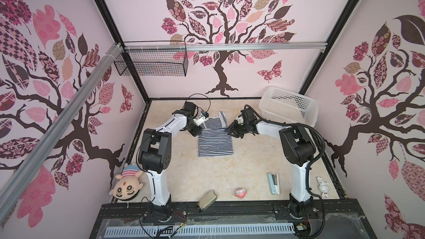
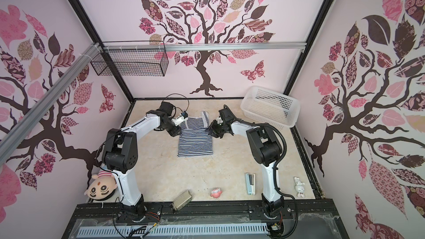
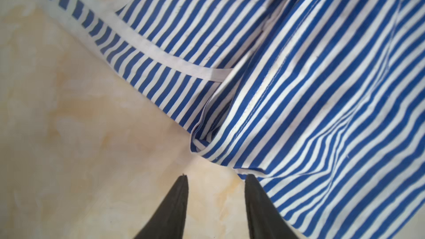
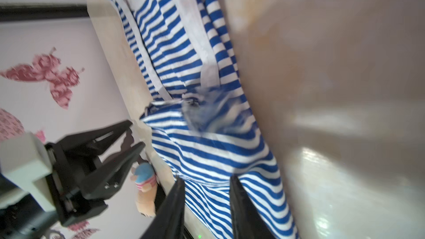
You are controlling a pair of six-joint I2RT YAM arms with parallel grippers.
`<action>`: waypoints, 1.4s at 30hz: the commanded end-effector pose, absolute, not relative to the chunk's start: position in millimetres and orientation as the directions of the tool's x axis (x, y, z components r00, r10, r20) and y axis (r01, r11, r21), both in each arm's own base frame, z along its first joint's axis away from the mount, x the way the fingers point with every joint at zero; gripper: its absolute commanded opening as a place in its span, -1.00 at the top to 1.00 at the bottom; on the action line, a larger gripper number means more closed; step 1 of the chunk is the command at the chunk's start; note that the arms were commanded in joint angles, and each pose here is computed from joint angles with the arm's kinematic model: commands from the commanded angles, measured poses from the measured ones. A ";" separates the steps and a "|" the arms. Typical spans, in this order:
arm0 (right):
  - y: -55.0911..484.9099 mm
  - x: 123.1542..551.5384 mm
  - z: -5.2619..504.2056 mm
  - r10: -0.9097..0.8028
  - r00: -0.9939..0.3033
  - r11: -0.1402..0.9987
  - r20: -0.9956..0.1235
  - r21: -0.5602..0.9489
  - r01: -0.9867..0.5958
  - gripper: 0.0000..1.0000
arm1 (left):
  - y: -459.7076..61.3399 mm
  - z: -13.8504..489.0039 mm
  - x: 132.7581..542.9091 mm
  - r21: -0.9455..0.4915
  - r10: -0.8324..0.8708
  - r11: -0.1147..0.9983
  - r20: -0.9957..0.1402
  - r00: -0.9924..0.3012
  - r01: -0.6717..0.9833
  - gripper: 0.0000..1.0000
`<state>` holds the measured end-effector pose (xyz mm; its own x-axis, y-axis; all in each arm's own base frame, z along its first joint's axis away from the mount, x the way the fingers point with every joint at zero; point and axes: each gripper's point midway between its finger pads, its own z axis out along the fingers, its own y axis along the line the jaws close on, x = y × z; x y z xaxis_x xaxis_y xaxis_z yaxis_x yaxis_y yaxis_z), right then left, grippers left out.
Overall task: Fold and stack tank tops
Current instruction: Fold the tank top at the center of the table, then move the tank top to the center of the table.
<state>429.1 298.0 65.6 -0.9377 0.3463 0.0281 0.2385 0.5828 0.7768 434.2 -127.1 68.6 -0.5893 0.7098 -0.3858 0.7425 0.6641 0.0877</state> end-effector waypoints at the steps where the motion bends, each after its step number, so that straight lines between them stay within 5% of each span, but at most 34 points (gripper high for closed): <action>1: 298.6 443.3 86.6 0.340 -0.940 0.581 -0.022 0.791 0.191 0.09 | -117.0 87.0 446.3 0.110 0.646 0.729 -0.437 -0.626 0.675 -0.02; 10: 280.6 422.6 113.2 0.326 -0.938 0.635 -0.115 0.762 0.127 -0.05 | -112.6 124.0 397.4 0.065 0.603 0.741 -0.502 -0.620 0.668 -0.08; 22: 257.5 329.2 85.9 0.214 -0.964 0.767 -0.158 0.639 0.065 -0.17 | -128.2 80.3 311.5 -0.134 0.614 0.679 -0.435 -0.658 0.722 -0.11; 42: 281.0 311.2 37.7 0.169 -0.982 0.764 -0.078 0.640 0.081 -0.06 | -148.5 41.5 296.7 -0.349 0.620 0.626 -0.319 -0.717 0.697 -0.13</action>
<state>304.0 272.4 37.4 -0.9816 0.1746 -0.0777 0.0874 0.7714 0.6303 298.5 -143.2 41.6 -0.7165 0.6168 -0.3259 0.6974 0.6433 -0.3158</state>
